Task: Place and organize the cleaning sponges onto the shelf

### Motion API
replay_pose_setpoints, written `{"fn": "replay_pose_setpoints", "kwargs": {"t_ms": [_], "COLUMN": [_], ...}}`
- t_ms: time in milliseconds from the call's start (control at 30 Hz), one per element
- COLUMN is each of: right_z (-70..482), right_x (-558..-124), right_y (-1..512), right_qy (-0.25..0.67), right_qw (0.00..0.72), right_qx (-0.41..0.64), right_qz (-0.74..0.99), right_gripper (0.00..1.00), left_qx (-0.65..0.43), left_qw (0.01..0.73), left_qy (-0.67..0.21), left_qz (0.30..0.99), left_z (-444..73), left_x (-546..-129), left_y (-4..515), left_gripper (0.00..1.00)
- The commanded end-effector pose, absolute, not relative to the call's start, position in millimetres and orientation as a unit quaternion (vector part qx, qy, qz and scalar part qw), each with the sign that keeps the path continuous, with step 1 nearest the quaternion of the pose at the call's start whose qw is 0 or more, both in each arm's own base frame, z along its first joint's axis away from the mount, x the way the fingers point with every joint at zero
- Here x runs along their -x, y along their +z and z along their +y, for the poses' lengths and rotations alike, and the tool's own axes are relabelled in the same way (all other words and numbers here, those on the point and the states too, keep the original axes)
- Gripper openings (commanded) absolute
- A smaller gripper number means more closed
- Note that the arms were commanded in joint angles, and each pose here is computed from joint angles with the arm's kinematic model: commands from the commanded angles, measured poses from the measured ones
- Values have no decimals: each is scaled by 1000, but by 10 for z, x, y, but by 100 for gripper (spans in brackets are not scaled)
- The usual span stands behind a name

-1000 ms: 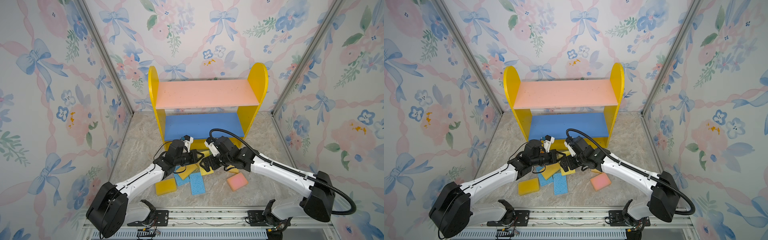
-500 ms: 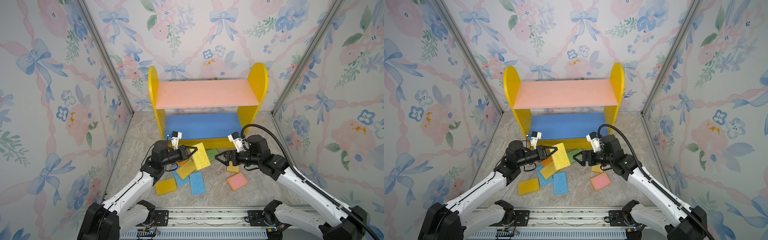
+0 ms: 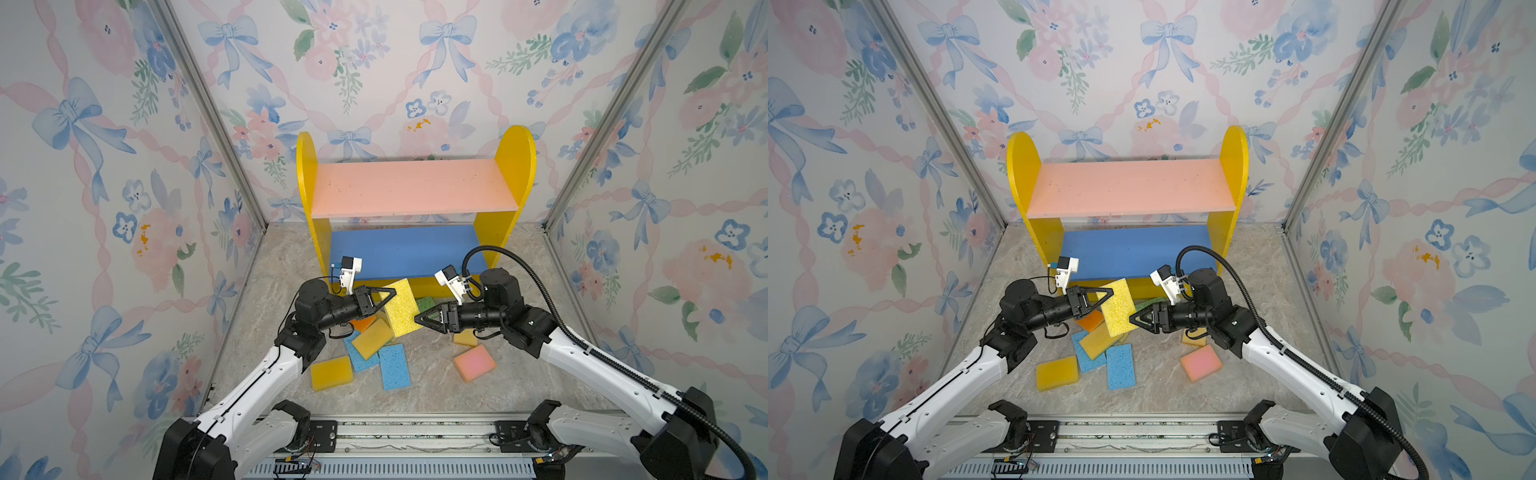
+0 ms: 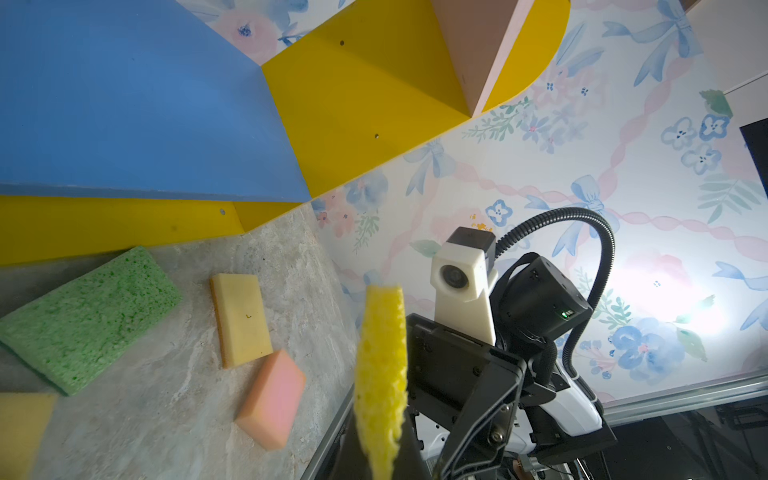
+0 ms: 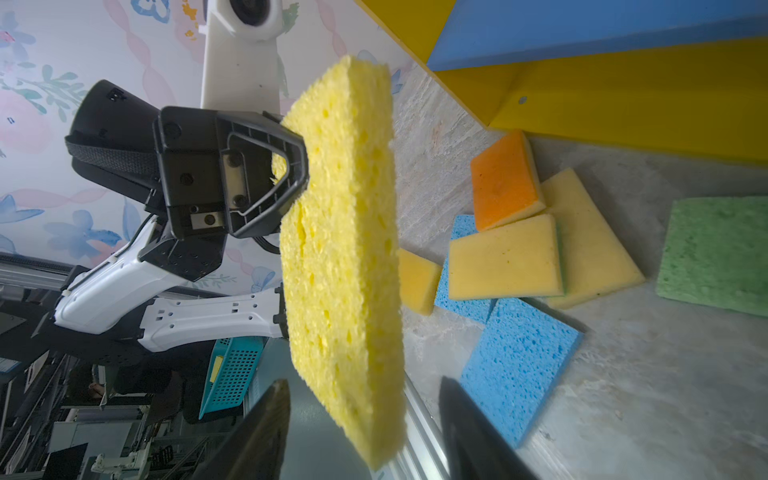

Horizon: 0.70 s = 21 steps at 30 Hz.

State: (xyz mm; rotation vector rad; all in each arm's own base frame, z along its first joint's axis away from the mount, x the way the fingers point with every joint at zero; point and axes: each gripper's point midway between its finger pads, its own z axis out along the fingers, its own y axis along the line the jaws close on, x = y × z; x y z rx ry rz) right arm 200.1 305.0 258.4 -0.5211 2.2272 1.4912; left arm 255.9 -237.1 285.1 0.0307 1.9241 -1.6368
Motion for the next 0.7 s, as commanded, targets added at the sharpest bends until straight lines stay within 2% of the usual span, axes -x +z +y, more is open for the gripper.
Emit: {"fn": "replay_pose_setpoints", "kwargs": {"t_ms": [0, 300, 567, 667], "right_z": [3119, 3107, 3107, 3106], "right_x": [-1933, -1891, -1899, -1912], "right_y": [2650, 2631, 2623, 2609], "right_qy": [550, 551, 549, 547], "right_qw": [200, 197, 198, 199], "right_qx": [201, 201, 198, 196], "right_qz": [785, 786, 787, 789], "right_gripper": [57, 38, 29, 23], "left_qx": [-28, -24, -22, -21], "left_qw": [318, 321, 321, 321], "left_qy": [-631, -629, -629, -628], "left_qz": [707, 708, 708, 708], "left_z": [-2355, -2339, -2335, -2330], "left_x": [-2525, -2529, -2526, -2528], "left_y": [3062, 3050, 3047, 3027], "left_gripper": [1, 1, 1, 2]}}
